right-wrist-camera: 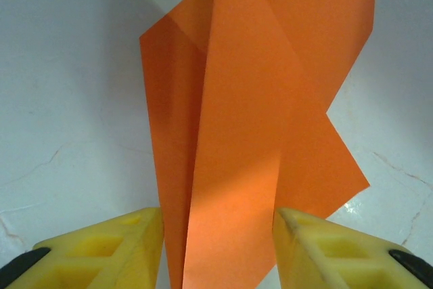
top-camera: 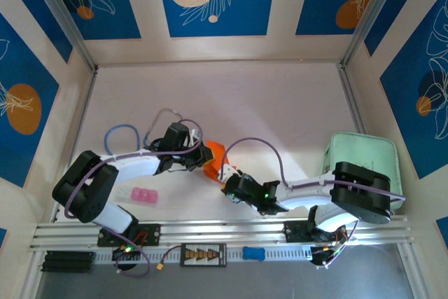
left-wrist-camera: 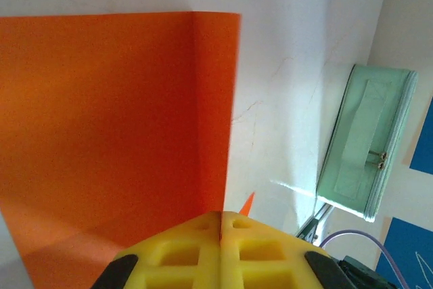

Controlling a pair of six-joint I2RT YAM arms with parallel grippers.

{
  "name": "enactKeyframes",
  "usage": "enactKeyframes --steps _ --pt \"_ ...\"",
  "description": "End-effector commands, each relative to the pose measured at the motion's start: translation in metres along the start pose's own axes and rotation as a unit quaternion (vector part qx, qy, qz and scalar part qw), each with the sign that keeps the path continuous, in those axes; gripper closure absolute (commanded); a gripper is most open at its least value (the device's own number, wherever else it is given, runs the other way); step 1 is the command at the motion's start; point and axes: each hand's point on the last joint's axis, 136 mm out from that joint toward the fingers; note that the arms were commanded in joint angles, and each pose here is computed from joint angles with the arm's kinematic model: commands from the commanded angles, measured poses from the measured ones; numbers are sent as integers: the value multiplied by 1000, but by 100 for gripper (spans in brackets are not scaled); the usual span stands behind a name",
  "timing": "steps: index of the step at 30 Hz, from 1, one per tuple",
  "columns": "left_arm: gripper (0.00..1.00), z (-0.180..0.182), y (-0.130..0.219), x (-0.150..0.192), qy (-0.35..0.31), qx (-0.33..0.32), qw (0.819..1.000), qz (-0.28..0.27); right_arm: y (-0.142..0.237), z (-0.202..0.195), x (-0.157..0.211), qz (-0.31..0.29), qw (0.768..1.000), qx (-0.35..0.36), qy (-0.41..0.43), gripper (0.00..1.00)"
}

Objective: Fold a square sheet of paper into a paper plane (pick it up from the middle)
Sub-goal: Fourth fold the wing at the center of the table.

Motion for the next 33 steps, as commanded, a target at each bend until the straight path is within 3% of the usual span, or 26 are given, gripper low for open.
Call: enactKeyframes --steps 1,14,33 --pt "93 -8 1 -3 -4 2 1000 -2 -2 -3 -19 -28 999 27 -6 54" --pt "91 -6 1 -2 -2 -3 1000 -3 -7 -2 -17 -21 999 21 -34 66" --pt "91 -5 1 -3 -4 -9 1000 -3 -7 -10 -16 -28 998 33 -56 75"
Point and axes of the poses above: each hand's point on the last joint's axis, 136 mm out from that joint toward the fingers, its own y axis back along the fingers, its own z axis along the line the jaws close on, x = y × z, and after that the axes turned 5 degrees about -y, right-handed
